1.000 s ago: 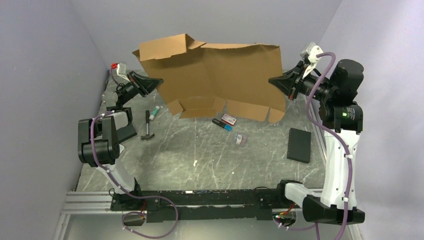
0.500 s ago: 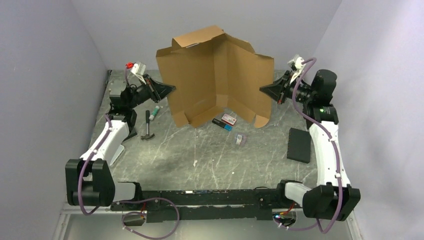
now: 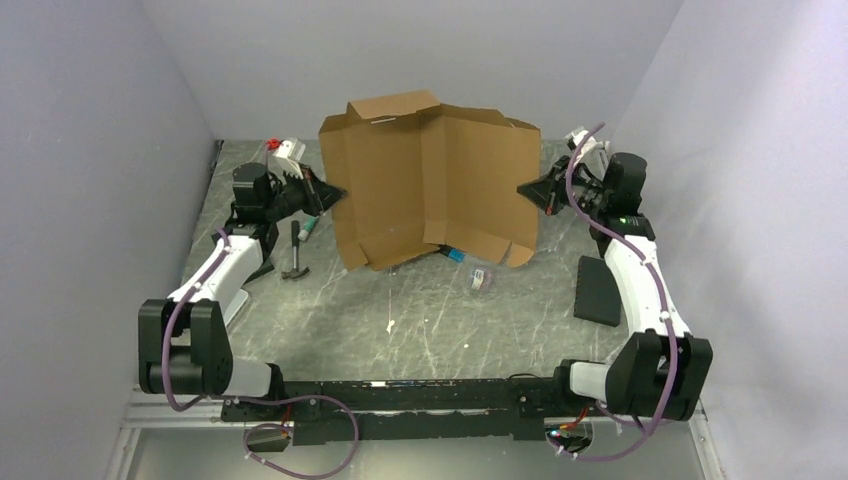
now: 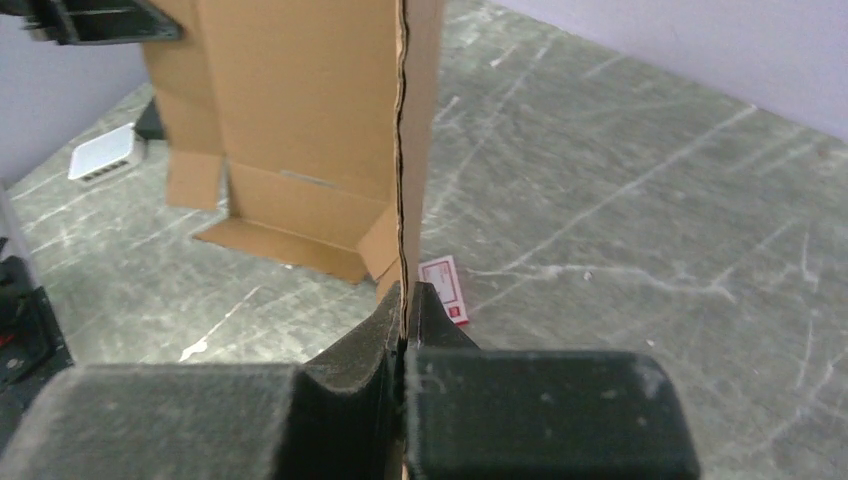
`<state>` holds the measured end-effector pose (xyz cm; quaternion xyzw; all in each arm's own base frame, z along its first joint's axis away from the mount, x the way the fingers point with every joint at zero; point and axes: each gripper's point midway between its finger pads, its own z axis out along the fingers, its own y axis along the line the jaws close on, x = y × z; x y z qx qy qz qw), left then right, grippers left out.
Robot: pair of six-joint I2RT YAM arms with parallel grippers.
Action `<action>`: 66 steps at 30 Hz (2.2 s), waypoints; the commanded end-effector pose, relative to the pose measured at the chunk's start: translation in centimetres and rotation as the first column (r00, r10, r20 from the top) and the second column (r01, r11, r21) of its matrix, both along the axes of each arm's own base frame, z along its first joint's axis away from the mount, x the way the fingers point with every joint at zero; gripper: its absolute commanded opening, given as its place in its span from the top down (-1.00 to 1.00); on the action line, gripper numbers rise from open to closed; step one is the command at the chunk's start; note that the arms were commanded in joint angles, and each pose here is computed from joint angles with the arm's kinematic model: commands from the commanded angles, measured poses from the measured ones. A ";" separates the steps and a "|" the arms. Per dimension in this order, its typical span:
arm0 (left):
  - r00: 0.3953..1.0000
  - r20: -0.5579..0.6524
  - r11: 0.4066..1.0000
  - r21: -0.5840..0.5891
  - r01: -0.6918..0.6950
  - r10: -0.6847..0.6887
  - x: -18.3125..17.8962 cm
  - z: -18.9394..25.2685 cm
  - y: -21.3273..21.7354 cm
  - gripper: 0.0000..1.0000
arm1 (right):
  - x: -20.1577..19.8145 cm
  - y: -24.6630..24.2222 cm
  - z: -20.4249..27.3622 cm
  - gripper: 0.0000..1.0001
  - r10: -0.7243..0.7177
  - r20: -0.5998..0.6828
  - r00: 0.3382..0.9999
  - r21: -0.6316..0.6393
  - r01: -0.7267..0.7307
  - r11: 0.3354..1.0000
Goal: Fold the paper box
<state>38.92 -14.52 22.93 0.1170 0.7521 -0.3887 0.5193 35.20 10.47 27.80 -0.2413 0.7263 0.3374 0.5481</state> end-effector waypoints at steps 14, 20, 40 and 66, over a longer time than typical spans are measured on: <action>0.962 0.254 0.979 0.197 0.044 -0.094 -2.4 2.4 -0.9 1.00 | 2.6 -0.6 -2.9 0.40 0.028 0.011 1.000 -0.049 -0.027 0.998; 0.959 0.259 0.975 0.216 0.061 -0.118 -2.8 2.4 -1.5 1.00 | 3.3 -0.2 -1.8 -0.01 0.057 0.006 0.998 -0.010 -0.057 0.998; 0.963 0.237 0.974 0.209 0.081 -0.131 -3.1 2.5 -1.9 1.00 | 5.9 0.4 0.0 -0.37 0.087 0.232 0.969 0.226 -0.141 0.964; 0.978 0.195 0.979 0.200 0.035 -0.075 -2.4 1.7 -1.3 1.00 | 5.4 -0.9 -10.1 -0.50 0.080 0.064 0.995 0.242 -0.093 0.966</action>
